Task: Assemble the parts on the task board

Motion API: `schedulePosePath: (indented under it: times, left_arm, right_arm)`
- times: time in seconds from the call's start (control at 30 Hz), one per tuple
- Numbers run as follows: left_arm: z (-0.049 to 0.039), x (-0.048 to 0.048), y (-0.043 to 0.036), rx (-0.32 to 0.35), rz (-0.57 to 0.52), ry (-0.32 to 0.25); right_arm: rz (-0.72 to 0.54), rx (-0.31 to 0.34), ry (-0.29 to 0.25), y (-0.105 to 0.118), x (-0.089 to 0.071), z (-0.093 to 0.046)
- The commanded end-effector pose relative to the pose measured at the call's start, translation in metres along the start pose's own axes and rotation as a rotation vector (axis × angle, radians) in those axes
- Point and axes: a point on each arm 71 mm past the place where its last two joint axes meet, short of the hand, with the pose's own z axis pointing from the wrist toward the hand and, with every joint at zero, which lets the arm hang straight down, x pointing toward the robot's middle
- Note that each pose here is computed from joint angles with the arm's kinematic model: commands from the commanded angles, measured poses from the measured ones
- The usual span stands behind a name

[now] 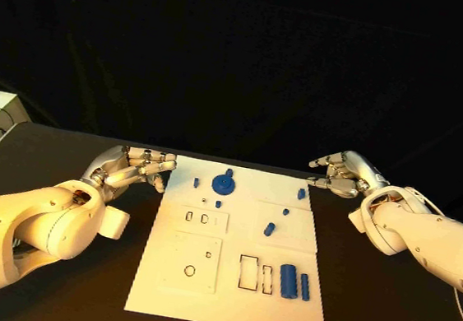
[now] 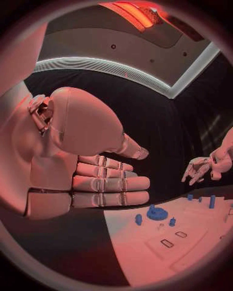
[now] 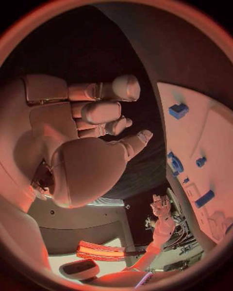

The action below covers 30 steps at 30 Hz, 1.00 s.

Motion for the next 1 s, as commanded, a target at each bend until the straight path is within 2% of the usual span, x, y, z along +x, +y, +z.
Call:
schedulePosePath:
  times: [0.03, 0.3, 0.73, 1.0]
  left_arm:
    - [-0.0005, 0.0028, -0.0020, 0.012, 0.019, 0.028]
    - [-0.0001, 0.0050, -0.0017, 0.006, 0.030, 0.040]
    - [0.0007, 0.0073, -0.0013, 0.005, 0.030, 0.051]
    - [0.0003, 0.0081, -0.0016, 0.005, 0.029, 0.055]
  right_arm:
    - [0.052, -0.020, 0.013, -0.005, -0.003, 0.000]
    - [0.031, 0.009, 0.034, -0.019, 0.000, -0.002]
    - [-0.008, 0.033, 0.128, -0.027, 0.023, -0.003]
    - [-0.016, 0.046, 0.149, -0.030, 0.031, -0.002]
